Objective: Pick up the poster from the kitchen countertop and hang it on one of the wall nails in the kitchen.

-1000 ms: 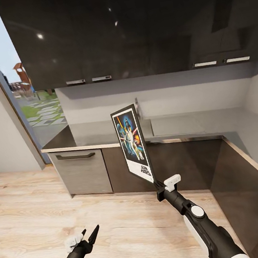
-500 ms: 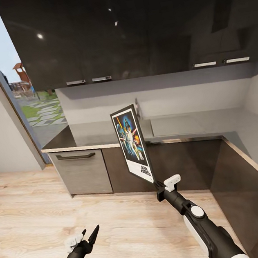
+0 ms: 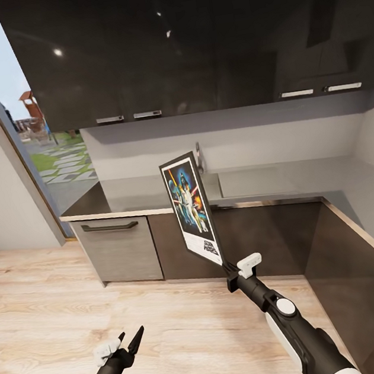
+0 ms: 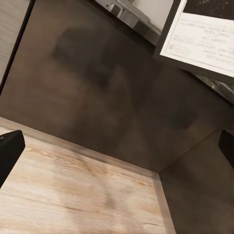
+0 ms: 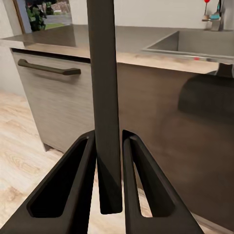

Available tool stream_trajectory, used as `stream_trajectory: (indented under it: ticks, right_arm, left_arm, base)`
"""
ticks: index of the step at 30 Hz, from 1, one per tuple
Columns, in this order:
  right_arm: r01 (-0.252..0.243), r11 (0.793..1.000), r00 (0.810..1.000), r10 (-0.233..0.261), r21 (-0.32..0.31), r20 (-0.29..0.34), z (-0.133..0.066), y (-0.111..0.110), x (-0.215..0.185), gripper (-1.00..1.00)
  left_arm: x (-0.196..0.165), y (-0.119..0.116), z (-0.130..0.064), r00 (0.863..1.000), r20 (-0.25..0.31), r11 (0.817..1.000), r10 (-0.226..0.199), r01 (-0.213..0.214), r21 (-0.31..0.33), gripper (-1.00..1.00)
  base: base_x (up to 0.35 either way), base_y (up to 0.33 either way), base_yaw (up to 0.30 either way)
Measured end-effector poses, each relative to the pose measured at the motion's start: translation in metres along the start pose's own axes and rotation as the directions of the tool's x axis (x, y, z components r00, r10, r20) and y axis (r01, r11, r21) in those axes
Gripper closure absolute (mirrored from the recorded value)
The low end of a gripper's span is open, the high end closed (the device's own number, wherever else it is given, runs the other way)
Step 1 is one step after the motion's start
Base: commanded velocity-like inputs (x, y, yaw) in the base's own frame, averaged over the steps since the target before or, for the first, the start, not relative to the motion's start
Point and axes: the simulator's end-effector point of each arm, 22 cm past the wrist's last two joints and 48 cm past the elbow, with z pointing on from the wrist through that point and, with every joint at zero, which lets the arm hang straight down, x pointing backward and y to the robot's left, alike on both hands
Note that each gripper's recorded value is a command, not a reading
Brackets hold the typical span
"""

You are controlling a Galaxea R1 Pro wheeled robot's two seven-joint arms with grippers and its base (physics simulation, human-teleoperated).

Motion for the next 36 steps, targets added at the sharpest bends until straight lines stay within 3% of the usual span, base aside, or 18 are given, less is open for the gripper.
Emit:
stream_trajectory:
  ticks: [7,17,30,36]
  right_arm:
    - [0.001,1.0,1.0,-0.001,0.0,-0.001,-0.0001,-0.0001,0.0003,1.0]
    - [0.001,1.0,1.0,-0.001,0.0,-0.003,0.0,0.0,0.0008,1.0]
    - [0.003,1.0,1.0,-0.003,-0.008,-0.009,0.0002,0.003,0.0032,1.0]
    - [0.003,1.0,1.0,-0.003,-0.014,-0.011,-0.0001,0.004,0.004,1.0]
  left_arm:
    - [0.0001,-0.0003,0.0,1.0,0.001,1.0,0.0,0.0,0.0,-1.0]
    - [-0.0005,0.0004,0.0,1.0,0.002,1.0,-0.002,0.002,-0.002,-1.0]
    - [-0.0001,0.0005,-0.0001,1.0,0.001,1.0,-0.002,0.002,-0.002,-1.0]
    - [0.0,0.0003,-0.0001,1.0,0.001,1.0,-0.002,0.002,-0.002,-1.0]
  base:
    - [0.0,0.038,0.099]
    - [0.0,0.236,0.271]
    - [0.0,0.104,0.284]
    - [0.0,0.267,0.123]
